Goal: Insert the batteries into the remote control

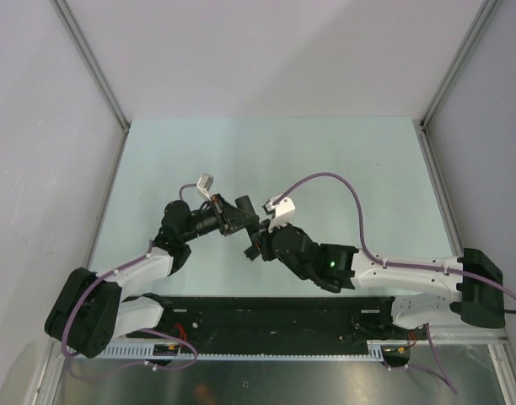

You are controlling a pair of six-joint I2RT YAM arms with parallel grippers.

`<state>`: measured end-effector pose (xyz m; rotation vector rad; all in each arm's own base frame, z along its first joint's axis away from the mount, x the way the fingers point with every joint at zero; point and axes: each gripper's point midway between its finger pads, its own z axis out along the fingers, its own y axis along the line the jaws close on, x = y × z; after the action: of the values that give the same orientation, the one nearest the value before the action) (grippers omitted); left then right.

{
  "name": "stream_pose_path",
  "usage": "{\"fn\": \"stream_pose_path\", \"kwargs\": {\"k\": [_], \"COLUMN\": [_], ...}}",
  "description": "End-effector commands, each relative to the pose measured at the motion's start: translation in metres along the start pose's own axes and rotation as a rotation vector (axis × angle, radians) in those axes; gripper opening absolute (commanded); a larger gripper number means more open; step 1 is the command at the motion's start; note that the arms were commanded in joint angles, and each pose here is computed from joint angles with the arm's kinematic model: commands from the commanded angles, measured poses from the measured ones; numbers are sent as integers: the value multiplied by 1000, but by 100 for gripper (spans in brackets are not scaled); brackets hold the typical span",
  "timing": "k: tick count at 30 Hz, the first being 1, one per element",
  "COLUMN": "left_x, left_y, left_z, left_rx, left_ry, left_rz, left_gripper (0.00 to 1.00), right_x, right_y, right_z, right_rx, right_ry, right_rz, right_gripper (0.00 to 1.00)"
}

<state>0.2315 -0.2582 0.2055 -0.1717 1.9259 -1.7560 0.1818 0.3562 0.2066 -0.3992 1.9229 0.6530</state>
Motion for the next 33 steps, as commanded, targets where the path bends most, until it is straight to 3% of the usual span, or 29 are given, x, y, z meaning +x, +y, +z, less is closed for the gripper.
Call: {"fn": "stream_pose_path", "kwargs": {"k": [1,33], "left_x": [-31,-56], "left_y": [-52,-85], "left_z": [5,-5], "left_rx": [137,228], "left_ry": [-102,-182], "left_rz": [83,125], "left_gripper": [0,0], "right_x": [49,119], "right_y": [-9,-8], "right_z": [-2,9], "right_rx": [17,-4], "right_ry": [184,454], "right_rz": [-50,37], "right_gripper": [0,0]}}
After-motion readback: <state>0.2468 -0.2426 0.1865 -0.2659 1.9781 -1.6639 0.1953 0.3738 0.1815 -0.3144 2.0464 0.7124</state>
